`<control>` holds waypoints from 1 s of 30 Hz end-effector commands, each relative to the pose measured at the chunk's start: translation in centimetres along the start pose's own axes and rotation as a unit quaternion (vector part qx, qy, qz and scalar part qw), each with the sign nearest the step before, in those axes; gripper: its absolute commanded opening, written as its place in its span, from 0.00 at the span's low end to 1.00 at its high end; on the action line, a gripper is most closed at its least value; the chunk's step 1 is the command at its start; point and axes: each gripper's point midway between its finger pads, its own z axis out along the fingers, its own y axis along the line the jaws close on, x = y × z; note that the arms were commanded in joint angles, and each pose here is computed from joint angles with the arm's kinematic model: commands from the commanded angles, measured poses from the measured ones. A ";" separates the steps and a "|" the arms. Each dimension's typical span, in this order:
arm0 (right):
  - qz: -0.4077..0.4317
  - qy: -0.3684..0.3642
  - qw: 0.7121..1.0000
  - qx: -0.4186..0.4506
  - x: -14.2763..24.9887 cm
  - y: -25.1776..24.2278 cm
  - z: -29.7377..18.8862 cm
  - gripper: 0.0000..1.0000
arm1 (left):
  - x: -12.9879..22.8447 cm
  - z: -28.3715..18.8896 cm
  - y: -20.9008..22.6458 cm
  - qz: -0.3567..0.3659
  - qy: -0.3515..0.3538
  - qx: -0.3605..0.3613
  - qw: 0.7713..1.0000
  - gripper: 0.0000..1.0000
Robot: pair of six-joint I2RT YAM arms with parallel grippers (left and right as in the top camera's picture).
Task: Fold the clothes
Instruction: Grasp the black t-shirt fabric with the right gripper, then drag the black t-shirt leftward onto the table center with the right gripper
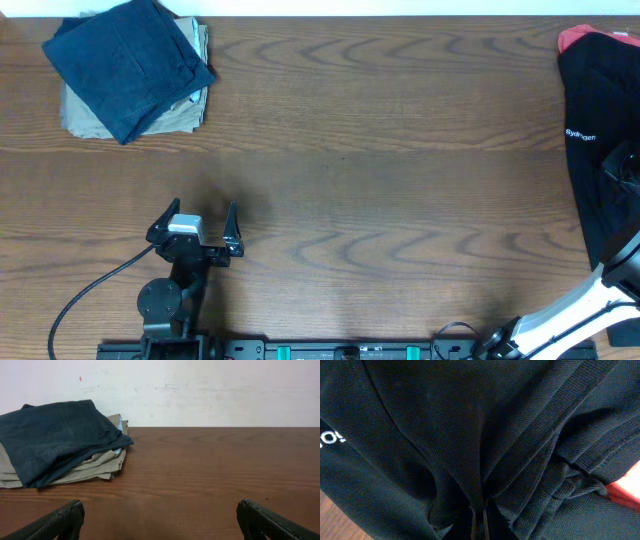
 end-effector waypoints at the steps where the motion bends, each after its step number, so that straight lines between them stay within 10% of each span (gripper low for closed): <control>1: 0.002 -0.003 1.000 0.002 -0.1 -0.3 -0.5 0.01 | 1.5 0.1 0.0 -0.009 0.021 0.003 1.000 0.98; 18: -0.064 -0.148 0.972 -0.171 -3.2 11.2 -15.7 0.01 | 1.5 0.1 0.0 -0.009 0.021 0.003 1.000 0.98; 30: -0.263 -0.090 0.892 -0.357 10.9 31.1 -23.3 0.01 | 1.5 0.1 0.0 -0.009 0.021 0.003 1.000 0.98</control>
